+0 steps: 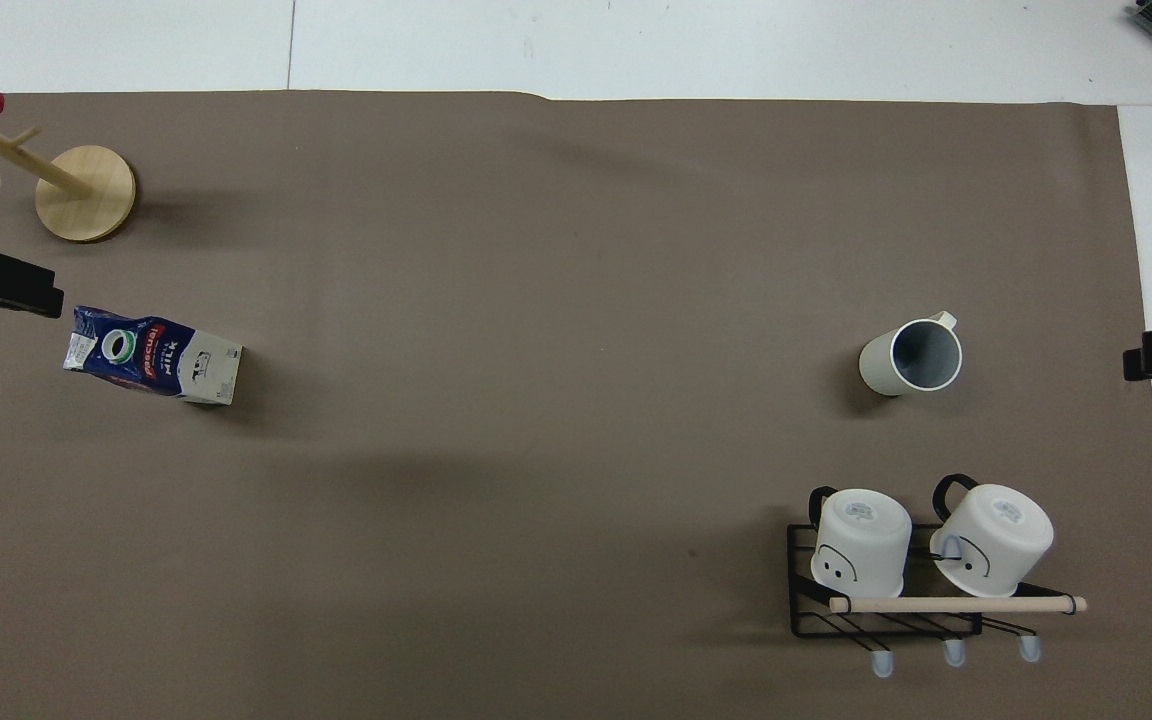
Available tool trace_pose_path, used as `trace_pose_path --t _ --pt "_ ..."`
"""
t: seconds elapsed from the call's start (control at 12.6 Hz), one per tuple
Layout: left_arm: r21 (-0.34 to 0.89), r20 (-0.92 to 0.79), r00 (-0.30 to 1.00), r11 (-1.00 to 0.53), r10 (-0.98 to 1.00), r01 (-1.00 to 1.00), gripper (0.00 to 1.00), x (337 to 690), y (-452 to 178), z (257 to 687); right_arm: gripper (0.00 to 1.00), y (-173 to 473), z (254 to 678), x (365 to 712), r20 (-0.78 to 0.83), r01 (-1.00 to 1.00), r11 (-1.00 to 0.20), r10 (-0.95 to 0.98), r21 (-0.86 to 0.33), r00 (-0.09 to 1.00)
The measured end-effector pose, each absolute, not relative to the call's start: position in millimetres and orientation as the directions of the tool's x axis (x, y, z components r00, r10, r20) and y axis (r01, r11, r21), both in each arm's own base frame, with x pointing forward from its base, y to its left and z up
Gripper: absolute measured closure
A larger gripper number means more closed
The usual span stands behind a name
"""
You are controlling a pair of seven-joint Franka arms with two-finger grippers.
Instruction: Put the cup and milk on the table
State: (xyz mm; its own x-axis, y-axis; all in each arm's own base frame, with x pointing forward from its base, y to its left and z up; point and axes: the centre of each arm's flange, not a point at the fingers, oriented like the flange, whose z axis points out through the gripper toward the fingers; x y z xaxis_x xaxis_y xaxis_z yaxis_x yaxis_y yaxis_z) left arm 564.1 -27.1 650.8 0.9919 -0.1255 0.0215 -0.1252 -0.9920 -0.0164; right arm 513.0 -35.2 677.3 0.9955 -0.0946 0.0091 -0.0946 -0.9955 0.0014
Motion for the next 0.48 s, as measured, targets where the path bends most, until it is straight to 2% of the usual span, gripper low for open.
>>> trace_pose_path --t 0.48 --pt "-0.016 0.022 0.992 -0.992 -0.128 -0.128 0.0 563.6 -28.4 651.4 0.0 -29.8 677.3 513.3 0.009 -0.085 -0.996 -0.085 0.002 0.996"
